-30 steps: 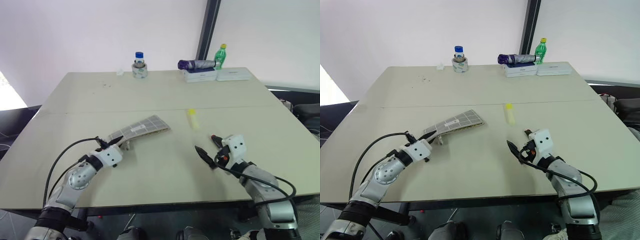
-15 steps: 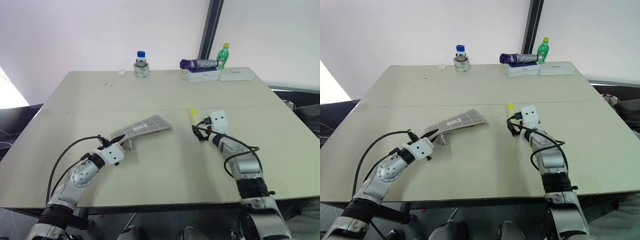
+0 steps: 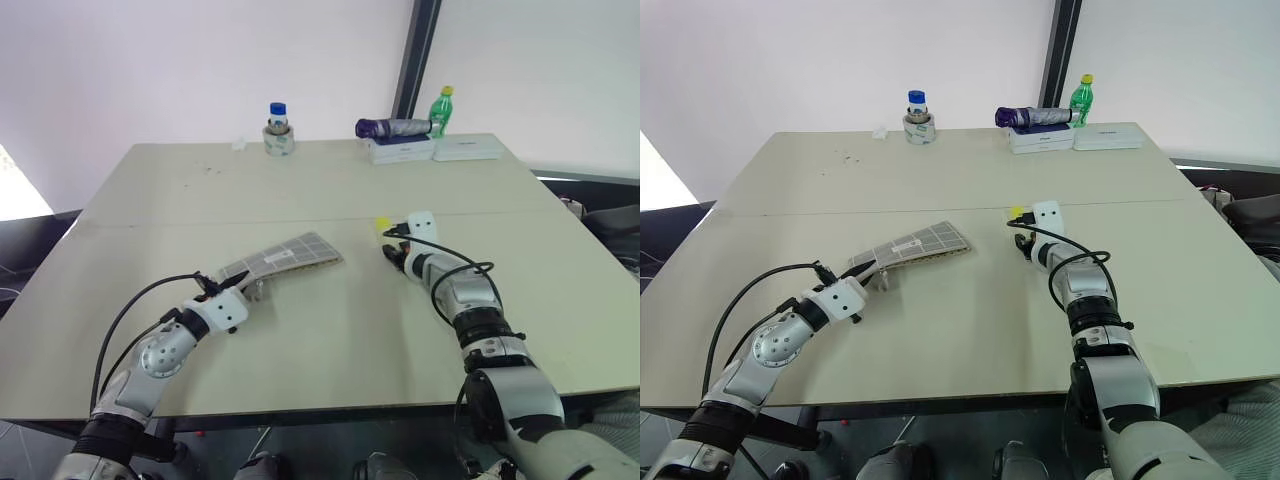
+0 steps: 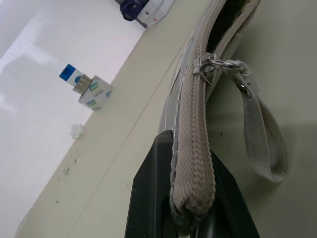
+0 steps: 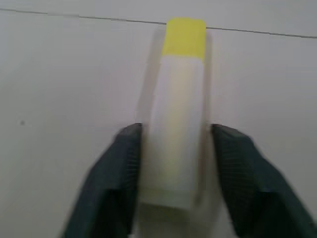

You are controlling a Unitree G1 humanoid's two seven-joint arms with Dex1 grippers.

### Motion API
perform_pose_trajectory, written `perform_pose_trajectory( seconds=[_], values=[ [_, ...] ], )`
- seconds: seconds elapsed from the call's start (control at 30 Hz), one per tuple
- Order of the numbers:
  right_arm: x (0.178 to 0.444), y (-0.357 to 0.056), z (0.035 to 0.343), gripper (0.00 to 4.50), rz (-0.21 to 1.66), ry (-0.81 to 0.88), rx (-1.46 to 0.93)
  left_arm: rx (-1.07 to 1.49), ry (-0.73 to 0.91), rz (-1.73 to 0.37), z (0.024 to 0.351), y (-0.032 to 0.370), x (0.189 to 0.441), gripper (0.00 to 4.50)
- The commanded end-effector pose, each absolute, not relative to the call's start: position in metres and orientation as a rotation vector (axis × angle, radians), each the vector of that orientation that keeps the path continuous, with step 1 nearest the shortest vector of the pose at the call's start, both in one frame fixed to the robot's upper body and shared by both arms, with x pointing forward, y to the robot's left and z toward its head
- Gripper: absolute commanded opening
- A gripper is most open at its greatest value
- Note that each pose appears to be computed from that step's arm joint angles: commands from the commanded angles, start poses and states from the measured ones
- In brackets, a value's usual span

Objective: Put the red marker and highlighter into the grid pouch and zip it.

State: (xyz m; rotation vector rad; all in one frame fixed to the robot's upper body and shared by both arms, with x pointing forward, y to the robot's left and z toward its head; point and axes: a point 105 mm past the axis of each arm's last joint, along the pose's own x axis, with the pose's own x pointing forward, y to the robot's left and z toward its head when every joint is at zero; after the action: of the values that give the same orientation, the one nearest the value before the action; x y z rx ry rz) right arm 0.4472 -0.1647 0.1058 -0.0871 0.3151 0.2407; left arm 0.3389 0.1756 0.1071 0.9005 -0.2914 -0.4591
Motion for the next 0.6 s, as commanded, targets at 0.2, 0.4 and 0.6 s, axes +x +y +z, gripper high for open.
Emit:
perform_pose_trajectory(
  seconds=[0.2,0.4,0.6],
  values=[
    [0.437,-0.144,0.15,0.9,0.438,0.128,-0.064,0.903,-0.347,-0.445,0.123,0.173,0.34,0.0],
    [0.364,-0.116,0.155,0.9,0.886,0.072,-0.146,0.898,-0.351,-0.457,0.123,0.169,0.342,0.0],
    [0.321,-0.099,0.145,0.9,1.103,0.142,-0.14,0.89,-0.363,-0.467,0.124,0.164,0.346,0.0]
  ],
)
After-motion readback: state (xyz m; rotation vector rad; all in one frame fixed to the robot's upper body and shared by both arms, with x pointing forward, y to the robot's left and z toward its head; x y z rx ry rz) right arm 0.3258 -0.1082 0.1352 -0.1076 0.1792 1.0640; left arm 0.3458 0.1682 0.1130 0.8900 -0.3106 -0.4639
